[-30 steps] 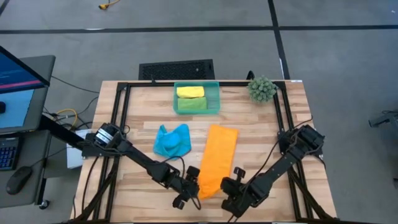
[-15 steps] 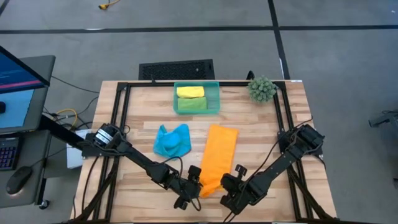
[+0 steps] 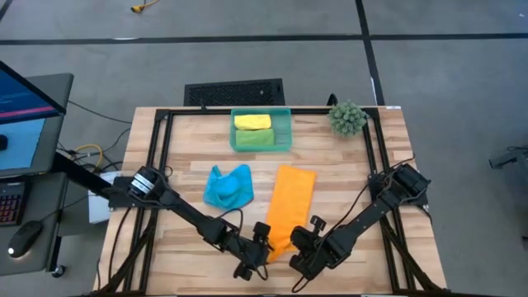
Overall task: Roll microfiber towels into tight, uniform cylinder then place into a basket
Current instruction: Roll the orange microfiber cloth
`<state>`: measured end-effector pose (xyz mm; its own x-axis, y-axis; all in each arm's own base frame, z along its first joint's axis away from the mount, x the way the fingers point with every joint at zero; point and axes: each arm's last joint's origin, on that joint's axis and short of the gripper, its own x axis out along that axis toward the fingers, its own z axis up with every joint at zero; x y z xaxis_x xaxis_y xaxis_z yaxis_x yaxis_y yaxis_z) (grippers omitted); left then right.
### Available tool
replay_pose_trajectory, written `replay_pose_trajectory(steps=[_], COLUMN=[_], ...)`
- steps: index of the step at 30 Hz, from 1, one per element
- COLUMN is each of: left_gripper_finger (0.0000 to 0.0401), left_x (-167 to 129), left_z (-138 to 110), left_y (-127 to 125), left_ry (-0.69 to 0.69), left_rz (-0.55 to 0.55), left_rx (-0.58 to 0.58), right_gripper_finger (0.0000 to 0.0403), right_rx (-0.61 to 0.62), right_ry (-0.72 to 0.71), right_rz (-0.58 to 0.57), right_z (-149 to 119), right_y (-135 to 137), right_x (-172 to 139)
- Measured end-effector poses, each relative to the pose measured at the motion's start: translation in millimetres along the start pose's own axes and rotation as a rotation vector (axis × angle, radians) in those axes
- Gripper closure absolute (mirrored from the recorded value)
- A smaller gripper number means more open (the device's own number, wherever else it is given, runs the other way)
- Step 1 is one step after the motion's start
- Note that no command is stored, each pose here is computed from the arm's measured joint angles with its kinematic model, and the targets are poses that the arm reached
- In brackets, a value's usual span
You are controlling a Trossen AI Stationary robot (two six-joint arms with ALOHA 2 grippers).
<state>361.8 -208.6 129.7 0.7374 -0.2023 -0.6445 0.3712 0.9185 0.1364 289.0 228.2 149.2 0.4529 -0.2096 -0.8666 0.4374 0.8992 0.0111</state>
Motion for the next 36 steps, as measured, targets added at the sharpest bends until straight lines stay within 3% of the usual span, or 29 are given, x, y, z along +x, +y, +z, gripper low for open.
replay_pose_trajectory(steps=[4, 9, 21, 25, 32, 36], left_gripper_finger=[0.0187, 0.0193, 0.0257, 0.0289, 0.0385, 0.0392], left_x=[12, 9, 19, 18, 4, -14], left_z=[-12, -9, -20, -20, -12, 1], left_y=[-2, 1, 6, 7, 4, 0], left_ry=[0.039, 0.026, 0.084, 0.093, 0.094, 0.066], left_rz=[0.020, 0.084, 0.015, -0.004, 0.001, -0.011], left_rx=[0.042, 0.045, 0.019, 0.015, 0.056, 0.059], right_gripper_finger=[0.0397, 0.0393, 0.0395, 0.0399, 0.0397, 0.0399], right_rx=[0.000, -0.004, 0.002, -0.007, -0.049, -0.068], right_ry=[-0.001, -0.002, -0.009, -0.008, 0.000, 0.007], right_rz=[0.002, 0.003, 0.012, 0.013, 0.032, 0.088], right_z=[0, -1, 0, 0, -15, -25], right_y=[0, 1, 2, 2, 9, 21], right_x=[0, -1, -1, -1, -9, -23])
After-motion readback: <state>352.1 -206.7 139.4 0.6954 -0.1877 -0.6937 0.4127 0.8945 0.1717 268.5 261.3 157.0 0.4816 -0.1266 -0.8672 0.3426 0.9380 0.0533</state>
